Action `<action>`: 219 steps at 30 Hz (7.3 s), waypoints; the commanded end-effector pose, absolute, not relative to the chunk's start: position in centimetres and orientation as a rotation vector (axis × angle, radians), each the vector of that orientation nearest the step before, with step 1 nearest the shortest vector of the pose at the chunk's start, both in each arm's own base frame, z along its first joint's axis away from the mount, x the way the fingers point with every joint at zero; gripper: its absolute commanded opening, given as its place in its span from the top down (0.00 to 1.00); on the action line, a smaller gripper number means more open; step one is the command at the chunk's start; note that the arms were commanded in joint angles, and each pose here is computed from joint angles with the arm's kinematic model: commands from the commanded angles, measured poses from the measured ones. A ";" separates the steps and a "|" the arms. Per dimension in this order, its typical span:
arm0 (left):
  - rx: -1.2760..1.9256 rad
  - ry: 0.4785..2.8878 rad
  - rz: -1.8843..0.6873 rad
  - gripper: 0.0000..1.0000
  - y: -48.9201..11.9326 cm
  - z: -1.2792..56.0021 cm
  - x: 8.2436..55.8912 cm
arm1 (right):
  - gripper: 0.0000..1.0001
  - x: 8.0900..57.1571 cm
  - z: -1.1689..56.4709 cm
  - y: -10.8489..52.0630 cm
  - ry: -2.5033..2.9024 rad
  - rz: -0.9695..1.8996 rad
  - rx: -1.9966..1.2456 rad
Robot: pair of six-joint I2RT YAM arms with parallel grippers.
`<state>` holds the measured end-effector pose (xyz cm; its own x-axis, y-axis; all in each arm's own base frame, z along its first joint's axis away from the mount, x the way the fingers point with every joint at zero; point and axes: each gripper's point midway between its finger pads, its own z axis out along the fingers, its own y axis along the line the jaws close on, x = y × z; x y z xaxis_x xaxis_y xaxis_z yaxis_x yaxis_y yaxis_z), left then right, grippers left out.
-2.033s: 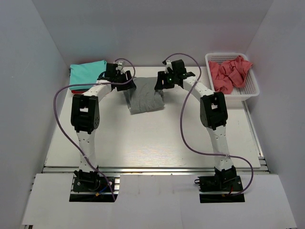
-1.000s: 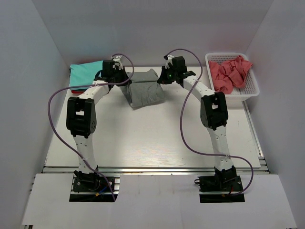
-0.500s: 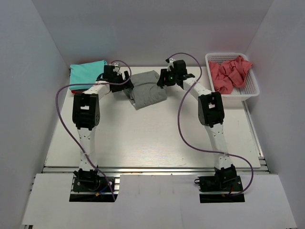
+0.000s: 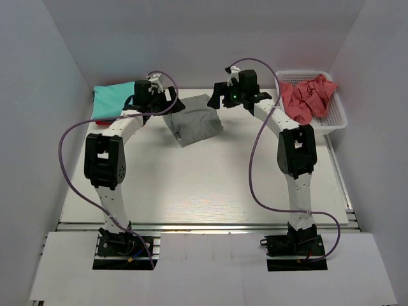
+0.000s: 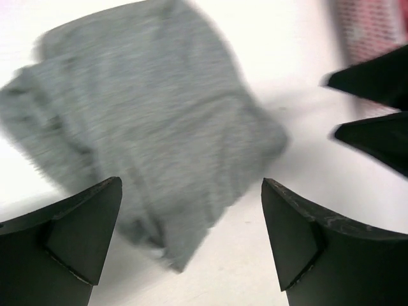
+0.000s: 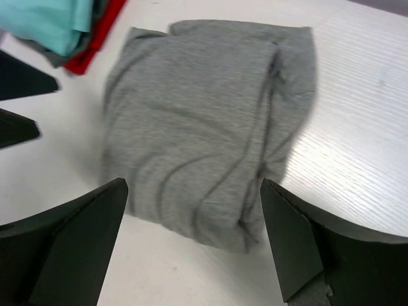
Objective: Fold and stack the t-shirts
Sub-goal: Smooth out wrinkles on the folded tshirt
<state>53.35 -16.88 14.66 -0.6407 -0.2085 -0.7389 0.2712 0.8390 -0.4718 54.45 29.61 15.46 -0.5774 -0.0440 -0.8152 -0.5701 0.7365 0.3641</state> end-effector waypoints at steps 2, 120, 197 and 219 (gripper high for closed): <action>0.204 2.080 -0.983 0.00 -22.5 15.7 51.3 | 0.12 51.7 15.7 32.4 2.072 0.969 -0.511; 0.119 2.234 -0.413 0.12 -19.1 14.4 45.6 | 0.46 42.5 14.2 25.5 2.184 0.769 -0.397; 0.098 2.208 -0.441 0.32 -18.8 13.0 45.5 | 0.66 44.4 13.5 25.9 2.143 0.819 -0.465; 0.119 2.320 -0.465 1.00 -19.2 8.8 46.7 | 0.77 45.6 10.6 31.0 2.179 1.139 -0.564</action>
